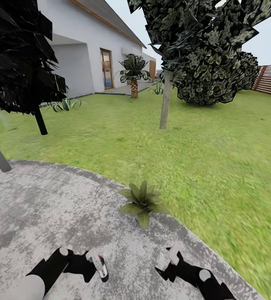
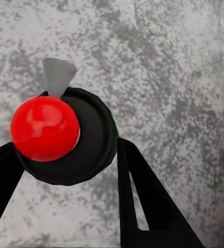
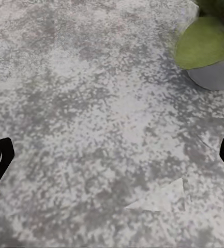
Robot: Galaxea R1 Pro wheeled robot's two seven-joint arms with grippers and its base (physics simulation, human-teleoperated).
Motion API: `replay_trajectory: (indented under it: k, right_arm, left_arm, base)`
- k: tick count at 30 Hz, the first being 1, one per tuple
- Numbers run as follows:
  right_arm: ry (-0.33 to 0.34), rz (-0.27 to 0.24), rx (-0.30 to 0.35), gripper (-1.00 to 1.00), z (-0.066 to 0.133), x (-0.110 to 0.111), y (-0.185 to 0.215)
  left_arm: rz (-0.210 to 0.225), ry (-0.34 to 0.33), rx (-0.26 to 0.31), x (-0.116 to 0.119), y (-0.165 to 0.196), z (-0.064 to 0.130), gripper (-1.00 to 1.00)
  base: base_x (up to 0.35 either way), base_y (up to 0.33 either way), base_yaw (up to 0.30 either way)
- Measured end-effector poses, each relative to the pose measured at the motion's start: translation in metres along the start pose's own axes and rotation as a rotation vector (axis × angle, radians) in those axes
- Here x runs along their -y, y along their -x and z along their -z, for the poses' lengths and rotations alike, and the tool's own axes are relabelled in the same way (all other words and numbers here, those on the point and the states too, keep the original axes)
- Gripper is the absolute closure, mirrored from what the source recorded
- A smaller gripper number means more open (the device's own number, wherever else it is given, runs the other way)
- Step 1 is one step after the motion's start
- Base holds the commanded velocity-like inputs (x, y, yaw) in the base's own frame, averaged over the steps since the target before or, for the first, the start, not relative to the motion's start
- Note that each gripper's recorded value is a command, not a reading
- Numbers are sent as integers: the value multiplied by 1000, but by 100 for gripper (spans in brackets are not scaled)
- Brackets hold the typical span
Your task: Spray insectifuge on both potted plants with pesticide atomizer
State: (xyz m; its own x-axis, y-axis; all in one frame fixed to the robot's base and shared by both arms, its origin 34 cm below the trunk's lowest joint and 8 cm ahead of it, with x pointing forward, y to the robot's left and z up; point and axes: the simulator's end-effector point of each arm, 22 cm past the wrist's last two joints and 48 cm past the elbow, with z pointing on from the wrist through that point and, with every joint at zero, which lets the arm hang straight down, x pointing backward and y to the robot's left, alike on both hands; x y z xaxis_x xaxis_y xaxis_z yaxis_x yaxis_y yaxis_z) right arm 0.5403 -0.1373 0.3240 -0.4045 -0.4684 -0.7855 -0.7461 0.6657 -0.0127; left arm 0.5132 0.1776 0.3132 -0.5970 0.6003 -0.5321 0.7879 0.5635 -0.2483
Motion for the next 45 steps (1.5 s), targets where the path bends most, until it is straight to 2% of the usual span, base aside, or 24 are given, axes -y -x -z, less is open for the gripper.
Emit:
replay_trajectory:
  k: [2,4,7,9,11,15,19,21,23,27,28,37,45]
  right_arm:
    - [68,5,-4,-100,0,-10,7]
    - [98,22,6,-100,-6,-14,24]
    - [158,107,-10,-100,-15,-27,38]
    - [189,135,-44,-100,-19,-35,38]
    - [199,142,-65,-100,-22,-39,41]
    - [201,147,-64,-100,-27,-43,50]
    - [202,153,-55,-100,-30,-44,58]
    - [213,173,-54,-100,-32,-46,62]
    - [246,220,-78,-100,-35,-53,66]
    - [253,245,-118,-100,-37,-51,69]
    - [252,247,-119,100,-37,-51,70]
    - [256,254,-112,100,-40,-55,78]
    - [265,254,-106,100,-42,-61,82]
  left_arm:
    - [-50,-65,-57,12,-10,2,100]
    - [-86,-99,-93,14,-8,6,100]
    - [-91,-152,-112,20,-5,12,100]
    - [-95,-162,-125,19,-1,14,100]
    - [-109,-165,-152,17,-1,15,100]
    - [-141,-164,-206,16,-10,17,100]
    - [-129,-155,-235,13,-12,18,100]
    - [-139,-145,-243,9,-10,20,100]
    - [-159,-166,-254,12,-6,24,100]
    - [-201,-205,-256,25,9,22,100]
    - [-207,-206,-260,25,10,22,100]
    - [-218,-210,-265,27,12,21,100]
    - [-238,-227,-241,39,25,12,100]
  base:
    - [0,0,0]
    - [0,0,0]
    - [0,0,0]
    - [0,0,0]
    - [0,0,0]
    - [0,0,0]
    - [0,0,0]
    - [0,0,0]
    - [0,0,0]
    - [0,0,0]
    - [0,0,0]
    - [0,0,0]
    - [0,0,0]
